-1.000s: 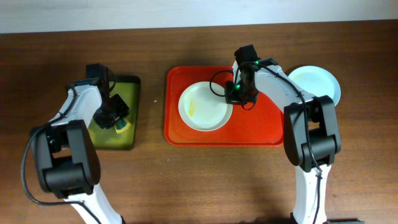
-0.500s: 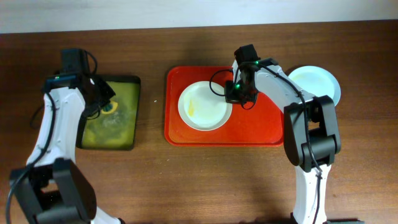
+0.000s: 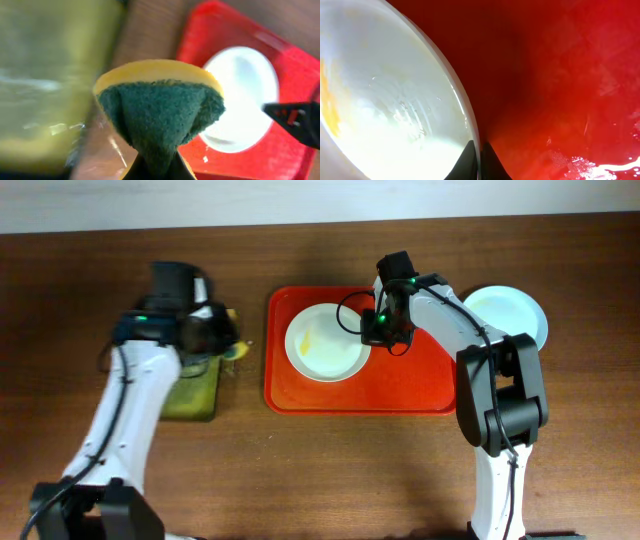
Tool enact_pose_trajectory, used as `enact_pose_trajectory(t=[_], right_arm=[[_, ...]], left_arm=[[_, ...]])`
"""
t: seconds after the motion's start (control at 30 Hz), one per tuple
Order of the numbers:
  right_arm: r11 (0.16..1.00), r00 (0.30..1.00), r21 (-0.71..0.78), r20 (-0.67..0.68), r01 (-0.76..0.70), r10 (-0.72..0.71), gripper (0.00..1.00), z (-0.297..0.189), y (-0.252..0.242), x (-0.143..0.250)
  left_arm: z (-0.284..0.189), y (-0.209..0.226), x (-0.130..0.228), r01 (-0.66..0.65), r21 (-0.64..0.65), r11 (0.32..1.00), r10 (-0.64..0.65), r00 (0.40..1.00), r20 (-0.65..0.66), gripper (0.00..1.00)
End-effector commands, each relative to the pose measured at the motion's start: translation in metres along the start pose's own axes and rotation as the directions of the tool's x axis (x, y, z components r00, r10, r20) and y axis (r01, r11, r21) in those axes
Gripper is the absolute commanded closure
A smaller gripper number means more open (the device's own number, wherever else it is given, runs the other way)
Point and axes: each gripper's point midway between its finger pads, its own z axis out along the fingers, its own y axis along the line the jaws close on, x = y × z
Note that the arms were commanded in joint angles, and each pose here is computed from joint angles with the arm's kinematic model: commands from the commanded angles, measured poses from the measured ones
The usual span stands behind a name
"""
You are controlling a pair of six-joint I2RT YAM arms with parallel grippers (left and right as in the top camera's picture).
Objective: Clean dirty plates on tray and stack at the side
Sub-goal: 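Dip the sponge in the basin and bring it to the cream plate, then scrub the cream plate with the sponge in the left gripper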
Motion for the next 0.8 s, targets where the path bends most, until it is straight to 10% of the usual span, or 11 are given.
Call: enact_pose_trajectory(t=[0.0,0.57,0.77], right_arm=[[1.000,1.000,0.014,-0.023,-0.005,0.006,0.96,0.008,-0.003,0.006],[0.986,0.984,-0.001,-0.064,0.169,-0.169,0.96,0.018,0.030,0.026],[0.985,0.984,0.006,-0.062,0.170,-0.169,0.96,0.018,0.029,0.025]], left_arm=[[0.033,-0.046,0.024,-0.048,0.072,0.996,0.051,0.998,-0.041,1.00],[0.166,-0.092,0.080,-0.175,0.068,0.982,0.182,0.976,-0.121,1.00],[0.164,-0.023,0.078,-0.211,-0.278,0.937,0.183,0.975,-0.123,1.00]])
